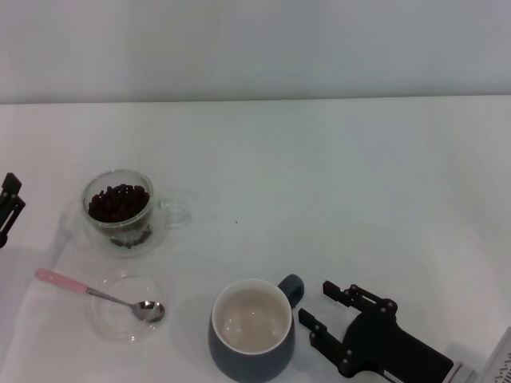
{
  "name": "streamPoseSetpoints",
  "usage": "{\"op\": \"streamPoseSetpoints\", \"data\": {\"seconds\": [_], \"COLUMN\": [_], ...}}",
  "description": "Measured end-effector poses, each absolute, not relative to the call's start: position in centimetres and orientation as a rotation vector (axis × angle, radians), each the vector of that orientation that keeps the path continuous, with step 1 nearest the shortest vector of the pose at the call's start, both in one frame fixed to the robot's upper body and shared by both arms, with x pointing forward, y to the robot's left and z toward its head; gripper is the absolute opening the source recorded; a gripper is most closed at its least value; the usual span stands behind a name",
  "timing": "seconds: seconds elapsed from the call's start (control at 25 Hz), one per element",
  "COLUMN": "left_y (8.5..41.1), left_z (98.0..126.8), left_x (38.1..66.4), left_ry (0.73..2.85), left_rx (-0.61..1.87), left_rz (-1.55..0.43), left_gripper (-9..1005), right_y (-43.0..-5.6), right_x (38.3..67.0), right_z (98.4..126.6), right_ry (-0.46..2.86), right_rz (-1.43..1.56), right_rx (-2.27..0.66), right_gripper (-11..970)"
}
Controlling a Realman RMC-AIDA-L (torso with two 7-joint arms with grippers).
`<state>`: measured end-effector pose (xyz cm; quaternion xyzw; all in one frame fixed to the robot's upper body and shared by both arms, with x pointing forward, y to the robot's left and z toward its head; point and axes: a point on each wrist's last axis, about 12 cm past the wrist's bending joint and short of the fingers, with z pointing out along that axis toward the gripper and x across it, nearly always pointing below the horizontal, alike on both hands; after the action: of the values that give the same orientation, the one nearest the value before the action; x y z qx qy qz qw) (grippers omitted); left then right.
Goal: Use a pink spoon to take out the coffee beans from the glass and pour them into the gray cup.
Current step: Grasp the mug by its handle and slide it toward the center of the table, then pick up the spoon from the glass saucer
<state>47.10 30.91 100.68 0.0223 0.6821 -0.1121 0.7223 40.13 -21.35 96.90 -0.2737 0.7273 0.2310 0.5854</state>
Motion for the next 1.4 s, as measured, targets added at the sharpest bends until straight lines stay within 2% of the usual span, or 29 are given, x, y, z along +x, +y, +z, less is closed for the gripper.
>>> {"op": "streamPoseSetpoints", "data": {"seconds": [0.24, 0.44, 0.64, 0.88, 1.08, 1.16, 1.28, 1.4], "left_y": [30.9, 30.8, 30.8, 31.3, 32.2, 33.0, 33.6, 35.5], "left_z": [100.6, 100.7, 100.7, 100.4, 100.2, 100.0, 99.8, 99.5], "left_x": [47.0, 47.2, 47.2, 46.5, 45.3, 43.4, 42.3, 40.4], "left_ry": [1.507, 1.504, 1.503, 1.517, 1.519, 1.510, 1.507, 1.526], "left_rx": [0.047, 0.049, 0.050, 0.013, -0.003, -0.022, -0.062, -0.237], "left_rz": [-0.249, -0.252, -0.252, -0.260, -0.242, -0.219, -0.220, -0.312], "left_gripper": [872, 872, 873, 872, 872, 872, 872, 872], "right_y": [-22.3, -24.0, -25.3, -27.9, -30.5, -31.4, -32.7, -33.4], "right_x": [39.2, 38.3, 37.9, 37.6, 39.2, 40.1, 41.3, 42.2], "right_z": [96.9, 97.1, 97.0, 97.5, 98.5, 98.9, 99.5, 100.2], "right_ry": [1.700, 1.700, 1.734, 1.712, 1.647, 1.619, 1.573, 1.529], "right_rz": [0.580, 0.693, 0.757, 0.719, 0.544, 0.460, 0.359, 0.310], "right_rx": [-0.605, -0.579, -0.563, -0.487, -0.328, -0.257, -0.154, -0.090], "right_gripper": [547, 569, 706, 703, 701, 700, 698, 697]}}
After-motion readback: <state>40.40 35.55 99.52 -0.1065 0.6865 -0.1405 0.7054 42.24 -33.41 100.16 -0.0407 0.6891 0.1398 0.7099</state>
